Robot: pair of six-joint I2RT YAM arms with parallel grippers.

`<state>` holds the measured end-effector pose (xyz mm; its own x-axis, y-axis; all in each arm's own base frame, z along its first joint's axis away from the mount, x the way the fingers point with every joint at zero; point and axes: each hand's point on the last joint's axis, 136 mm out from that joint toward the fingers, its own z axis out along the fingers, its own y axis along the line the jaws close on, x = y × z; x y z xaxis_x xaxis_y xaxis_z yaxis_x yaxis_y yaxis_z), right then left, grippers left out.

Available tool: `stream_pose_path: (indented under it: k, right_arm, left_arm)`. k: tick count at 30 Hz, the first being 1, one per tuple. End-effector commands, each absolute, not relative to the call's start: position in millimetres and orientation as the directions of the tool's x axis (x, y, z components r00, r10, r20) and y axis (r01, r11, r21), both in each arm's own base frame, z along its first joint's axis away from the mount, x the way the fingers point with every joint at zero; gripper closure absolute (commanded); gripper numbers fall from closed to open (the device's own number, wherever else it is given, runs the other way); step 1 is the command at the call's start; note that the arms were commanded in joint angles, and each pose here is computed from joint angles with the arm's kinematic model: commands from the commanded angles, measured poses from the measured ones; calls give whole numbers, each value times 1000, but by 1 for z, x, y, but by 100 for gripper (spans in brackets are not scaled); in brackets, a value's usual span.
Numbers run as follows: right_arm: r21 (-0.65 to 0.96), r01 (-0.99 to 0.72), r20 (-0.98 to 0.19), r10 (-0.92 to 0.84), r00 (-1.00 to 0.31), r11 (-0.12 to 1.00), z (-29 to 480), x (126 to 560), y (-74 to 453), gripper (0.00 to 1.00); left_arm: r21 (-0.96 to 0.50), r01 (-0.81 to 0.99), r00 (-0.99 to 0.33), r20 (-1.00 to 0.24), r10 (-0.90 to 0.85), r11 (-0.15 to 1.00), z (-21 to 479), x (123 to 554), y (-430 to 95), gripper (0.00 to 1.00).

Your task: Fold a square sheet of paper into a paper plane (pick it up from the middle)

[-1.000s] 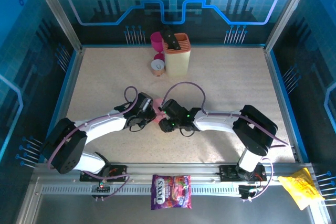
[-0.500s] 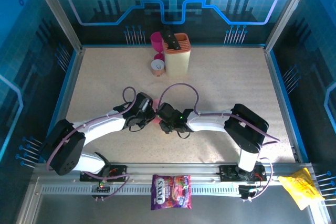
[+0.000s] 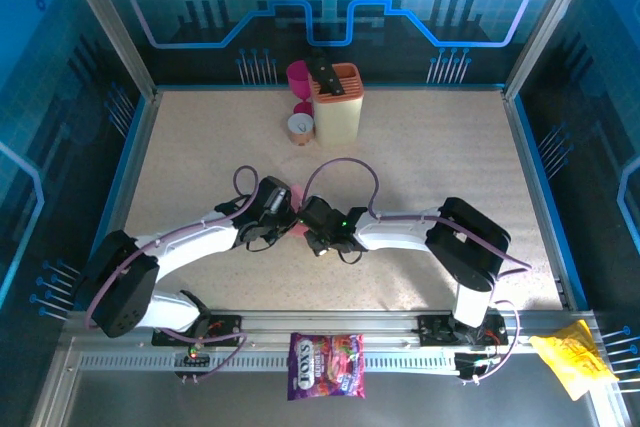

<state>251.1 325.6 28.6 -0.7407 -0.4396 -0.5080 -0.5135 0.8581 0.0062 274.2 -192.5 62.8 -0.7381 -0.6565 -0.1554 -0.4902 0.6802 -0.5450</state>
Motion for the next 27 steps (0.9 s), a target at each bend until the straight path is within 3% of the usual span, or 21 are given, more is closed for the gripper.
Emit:
stream_pose_path:
  k: [1, 9, 12, 16, 19, 27]
  right_arm:
    - [-28, -498, -482, -448, -753, 867, 19, 249, 319, 95]
    - [31, -465, -474, -396, -786, 885, 12, 248, 313, 100]
    - [96, -456, -473, -362, -803, 885, 14, 248, 313, 100]
    - [219, -443, -461, -308, -832, 869, 20, 249, 316, 100]
    - [299, -425, -439, -272, -856, 854, 22, 251, 318, 100]
    - [445, -363, -388, -189, -902, 819, 21, 252, 316, 100]
  left_arm:
    - [-538, -502, -728, -161, -666, 678, 68, 271, -188, 100]
    - [-543, -490, -719, -192, -668, 682, 78, 273, -186, 100]
    - [-530, -473, -702, -256, -665, 704, 88, 272, -175, 72]
    - [-500, -462, -677, -334, -655, 733, 97, 268, -155, 61]
    - [-497, -444, -686, -347, -640, 746, 91, 263, -152, 63]
    - [-564, -345, -737, -332, -589, 750, 66, 271, -177, 83]
